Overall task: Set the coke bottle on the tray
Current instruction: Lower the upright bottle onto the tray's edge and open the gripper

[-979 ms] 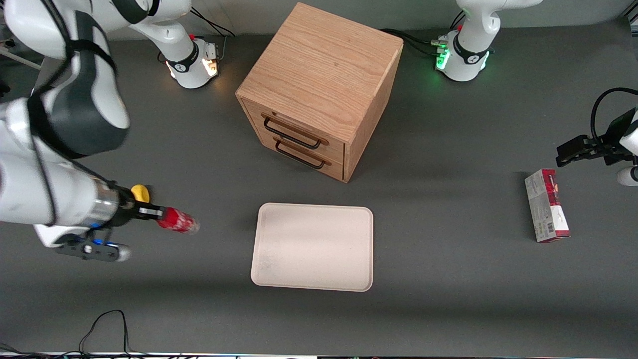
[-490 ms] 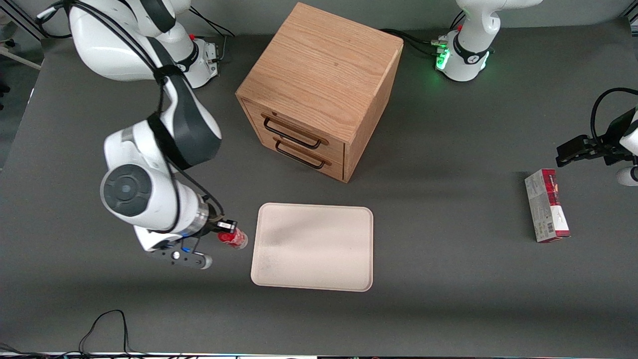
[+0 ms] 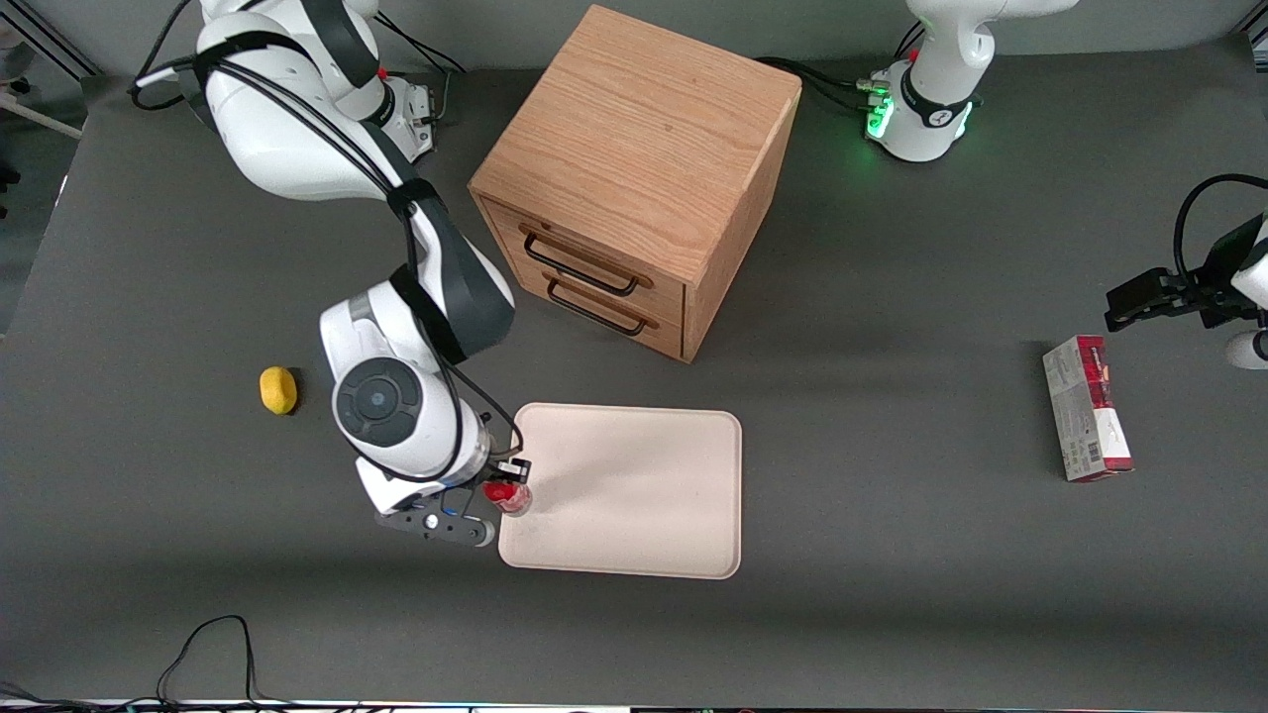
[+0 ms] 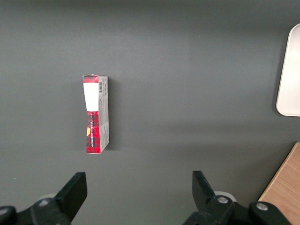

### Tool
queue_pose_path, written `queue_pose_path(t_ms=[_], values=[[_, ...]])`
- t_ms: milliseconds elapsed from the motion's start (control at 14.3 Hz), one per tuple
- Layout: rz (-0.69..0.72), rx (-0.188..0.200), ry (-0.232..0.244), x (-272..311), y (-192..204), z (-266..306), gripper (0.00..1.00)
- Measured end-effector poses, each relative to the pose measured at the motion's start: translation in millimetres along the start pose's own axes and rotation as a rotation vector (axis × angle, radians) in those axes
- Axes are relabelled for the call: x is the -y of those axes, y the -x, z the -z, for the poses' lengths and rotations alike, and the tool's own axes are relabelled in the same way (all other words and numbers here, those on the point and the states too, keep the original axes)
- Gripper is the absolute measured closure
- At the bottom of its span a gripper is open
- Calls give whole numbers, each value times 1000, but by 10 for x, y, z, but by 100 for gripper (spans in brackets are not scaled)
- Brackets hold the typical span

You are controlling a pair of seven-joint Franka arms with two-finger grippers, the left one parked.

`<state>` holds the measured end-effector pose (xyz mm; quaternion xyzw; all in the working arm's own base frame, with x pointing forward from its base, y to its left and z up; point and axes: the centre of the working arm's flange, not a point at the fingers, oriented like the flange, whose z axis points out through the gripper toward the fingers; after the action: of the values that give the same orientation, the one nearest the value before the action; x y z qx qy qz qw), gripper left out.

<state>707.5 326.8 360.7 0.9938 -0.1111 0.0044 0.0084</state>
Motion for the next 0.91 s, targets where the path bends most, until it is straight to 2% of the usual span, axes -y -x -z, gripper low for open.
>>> queue_pose_path(t_ms=[280, 769, 839, 909], values=[[-30, -25, -21, 41, -59, -173, 69], [-43, -35, -29, 53, -90, -281, 68], [-44, -36, -30, 53, -92, -279, 66], [-44, -39, -33, 55, -95, -273, 54]])
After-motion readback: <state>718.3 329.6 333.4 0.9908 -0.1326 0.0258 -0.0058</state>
